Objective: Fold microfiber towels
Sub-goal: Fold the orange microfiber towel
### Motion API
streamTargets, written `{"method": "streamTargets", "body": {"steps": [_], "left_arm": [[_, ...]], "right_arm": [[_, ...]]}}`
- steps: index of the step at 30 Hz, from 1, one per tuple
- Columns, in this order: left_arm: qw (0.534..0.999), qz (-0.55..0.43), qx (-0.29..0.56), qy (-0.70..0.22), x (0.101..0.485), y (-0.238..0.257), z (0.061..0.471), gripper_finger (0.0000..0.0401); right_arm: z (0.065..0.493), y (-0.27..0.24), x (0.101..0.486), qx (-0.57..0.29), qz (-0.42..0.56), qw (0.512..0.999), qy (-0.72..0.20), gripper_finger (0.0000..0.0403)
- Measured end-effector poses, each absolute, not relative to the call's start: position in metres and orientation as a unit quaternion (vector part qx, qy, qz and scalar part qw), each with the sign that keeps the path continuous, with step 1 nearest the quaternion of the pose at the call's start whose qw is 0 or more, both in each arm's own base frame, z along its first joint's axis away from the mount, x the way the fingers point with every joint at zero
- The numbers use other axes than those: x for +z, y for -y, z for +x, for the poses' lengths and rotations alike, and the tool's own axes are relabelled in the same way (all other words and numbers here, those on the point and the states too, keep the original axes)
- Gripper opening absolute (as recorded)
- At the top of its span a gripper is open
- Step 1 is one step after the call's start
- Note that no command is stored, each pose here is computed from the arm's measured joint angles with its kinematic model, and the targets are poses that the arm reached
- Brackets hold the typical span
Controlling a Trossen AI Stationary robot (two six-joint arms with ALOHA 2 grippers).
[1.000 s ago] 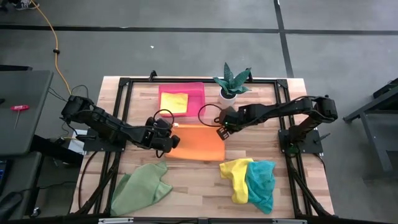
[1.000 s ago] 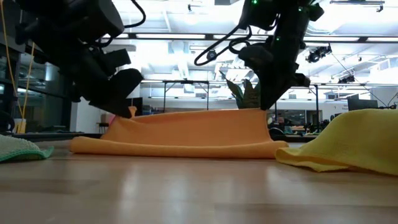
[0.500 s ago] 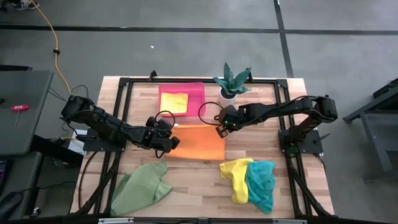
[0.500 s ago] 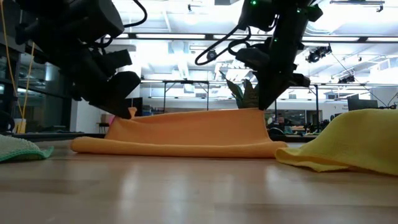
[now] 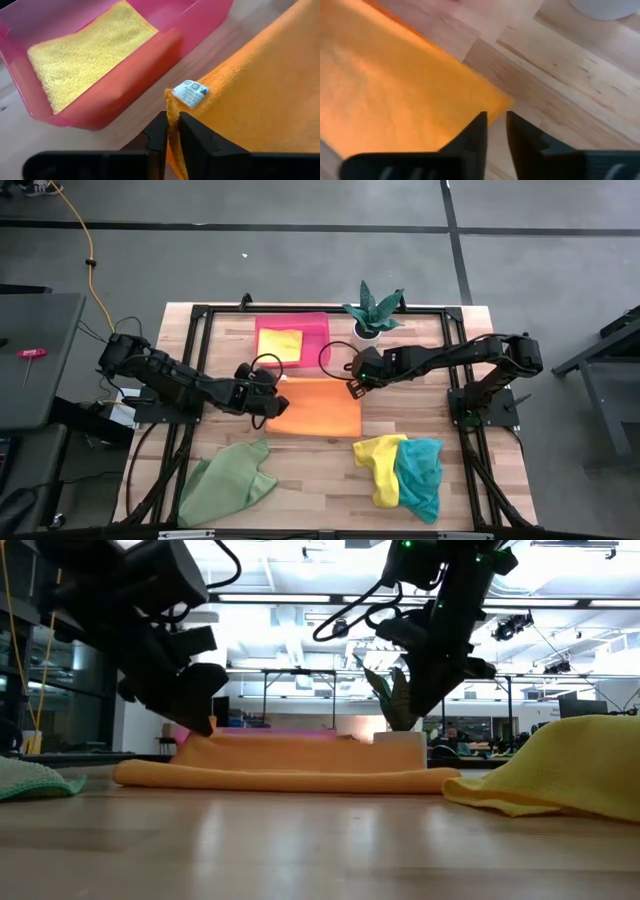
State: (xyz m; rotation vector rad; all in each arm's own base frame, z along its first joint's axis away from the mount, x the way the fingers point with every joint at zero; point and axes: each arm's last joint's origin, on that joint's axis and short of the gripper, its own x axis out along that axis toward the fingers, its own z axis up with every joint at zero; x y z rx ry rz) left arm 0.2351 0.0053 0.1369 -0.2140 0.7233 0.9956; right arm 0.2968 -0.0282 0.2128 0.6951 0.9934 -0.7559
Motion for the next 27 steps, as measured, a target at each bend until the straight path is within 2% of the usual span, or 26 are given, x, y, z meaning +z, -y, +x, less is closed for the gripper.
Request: {"method": "streamTargets", "body": {"steps": [6,11,16,22,27], "left_arm": [[0.809,-0.084,0.453,-0.365,0.137,-0.013,0.235,0.0092],[0.815,-0.079,0.445,-0.362,0.150,-0.018,0.230,0.0133],[0.839,-0.101,0.408,-0.346,0.179,-0.021,0.217,0.0162],[0.888,-0.180,0.307,-0.292,0.217,-0.012,0.198,0.0174],[0.925,-0.196,0.249,-0.209,0.232,-0.001,0.194,0.0173]], "right_arm": [[0.296,0.029,0.214,-0.350,0.298,0.763,-0.454,0.0145],[0.296,0.032,0.214,-0.338,0.281,0.769,-0.464,0.0190],[0.293,0.030,0.215,-0.285,0.259,0.775,-0.501,0.0204],[0.279,0.013,0.212,-0.232,0.212,0.747,-0.585,0.0204],[0.273,-0.003,0.197,-0.170,0.242,0.780,-0.552,0.0204]]}}
